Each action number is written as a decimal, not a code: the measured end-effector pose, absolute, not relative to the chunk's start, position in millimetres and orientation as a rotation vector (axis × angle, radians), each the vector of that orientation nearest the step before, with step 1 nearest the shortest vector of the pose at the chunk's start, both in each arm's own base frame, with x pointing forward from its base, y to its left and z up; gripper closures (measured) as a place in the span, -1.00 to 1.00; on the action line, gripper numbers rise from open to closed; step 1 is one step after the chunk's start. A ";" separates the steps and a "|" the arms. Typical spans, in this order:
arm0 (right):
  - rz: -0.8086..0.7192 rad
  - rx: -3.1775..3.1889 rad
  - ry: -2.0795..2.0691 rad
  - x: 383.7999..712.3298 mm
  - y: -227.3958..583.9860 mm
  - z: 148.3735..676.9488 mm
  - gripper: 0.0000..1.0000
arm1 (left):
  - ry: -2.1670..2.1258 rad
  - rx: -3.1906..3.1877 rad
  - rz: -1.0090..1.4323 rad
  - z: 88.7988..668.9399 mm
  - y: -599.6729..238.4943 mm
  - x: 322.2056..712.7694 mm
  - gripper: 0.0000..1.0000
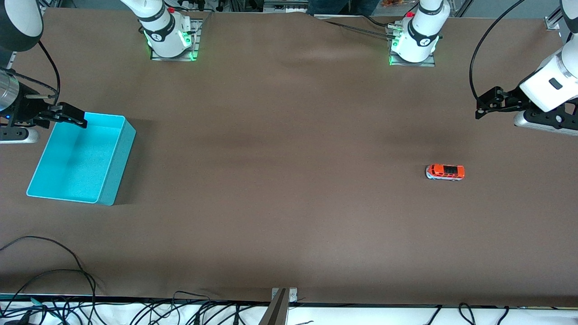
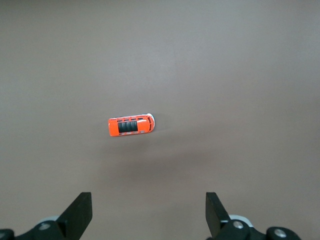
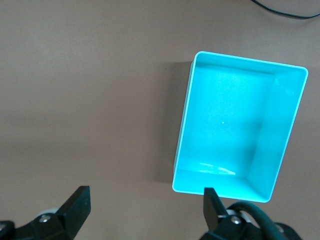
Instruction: Wind up bus and store in blue box
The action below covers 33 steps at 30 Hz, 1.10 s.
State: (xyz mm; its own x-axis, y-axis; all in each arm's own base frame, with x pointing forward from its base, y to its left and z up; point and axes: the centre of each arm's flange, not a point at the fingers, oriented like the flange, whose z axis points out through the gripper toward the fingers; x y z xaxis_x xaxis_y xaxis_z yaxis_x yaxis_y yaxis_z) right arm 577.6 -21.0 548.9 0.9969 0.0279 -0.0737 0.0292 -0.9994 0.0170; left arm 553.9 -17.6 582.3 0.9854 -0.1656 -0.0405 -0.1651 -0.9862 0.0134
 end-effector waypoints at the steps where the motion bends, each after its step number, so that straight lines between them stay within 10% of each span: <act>1: -0.115 3.121 0.045 577.6 -20.9 549.0 -1.00 | -0.261 3.120 -0.065 582.3 -18.0 553.9 -1.00; 33: -0.120 3.121 0.047 579.3 -20.1 546.6 -1.00 | -0.280 3.119 -0.063 583.0 -24.7 553.7 -1.00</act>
